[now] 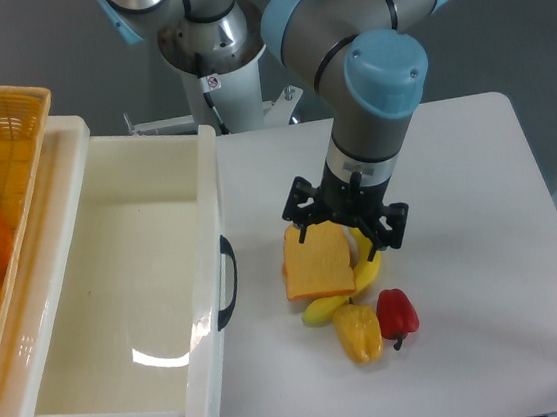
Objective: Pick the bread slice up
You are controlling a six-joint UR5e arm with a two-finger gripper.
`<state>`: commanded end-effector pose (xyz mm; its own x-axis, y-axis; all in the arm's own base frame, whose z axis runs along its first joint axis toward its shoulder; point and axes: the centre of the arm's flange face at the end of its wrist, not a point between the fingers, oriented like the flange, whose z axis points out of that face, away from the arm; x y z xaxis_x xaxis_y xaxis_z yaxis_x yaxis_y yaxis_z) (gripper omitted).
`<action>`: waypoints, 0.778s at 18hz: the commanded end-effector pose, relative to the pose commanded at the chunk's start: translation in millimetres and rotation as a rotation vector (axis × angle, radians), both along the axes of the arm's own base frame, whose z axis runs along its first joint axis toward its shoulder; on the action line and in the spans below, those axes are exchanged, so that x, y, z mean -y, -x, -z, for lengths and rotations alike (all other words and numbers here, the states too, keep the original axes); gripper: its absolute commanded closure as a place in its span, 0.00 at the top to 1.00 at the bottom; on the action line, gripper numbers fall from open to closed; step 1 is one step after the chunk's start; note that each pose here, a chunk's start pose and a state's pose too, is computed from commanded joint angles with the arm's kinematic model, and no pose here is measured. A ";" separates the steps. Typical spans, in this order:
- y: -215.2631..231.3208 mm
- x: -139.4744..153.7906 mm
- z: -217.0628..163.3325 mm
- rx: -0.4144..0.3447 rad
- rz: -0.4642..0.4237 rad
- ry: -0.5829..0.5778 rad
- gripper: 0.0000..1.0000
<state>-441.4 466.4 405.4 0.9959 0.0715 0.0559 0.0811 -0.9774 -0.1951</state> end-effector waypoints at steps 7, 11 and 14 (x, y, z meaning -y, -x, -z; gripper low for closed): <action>-4.0 -2.2 12.1 0.004 0.007 0.022 1.00; -7.0 -2.1 31.9 0.003 0.009 0.027 1.00; -7.3 -1.5 48.3 0.005 -0.010 0.031 1.00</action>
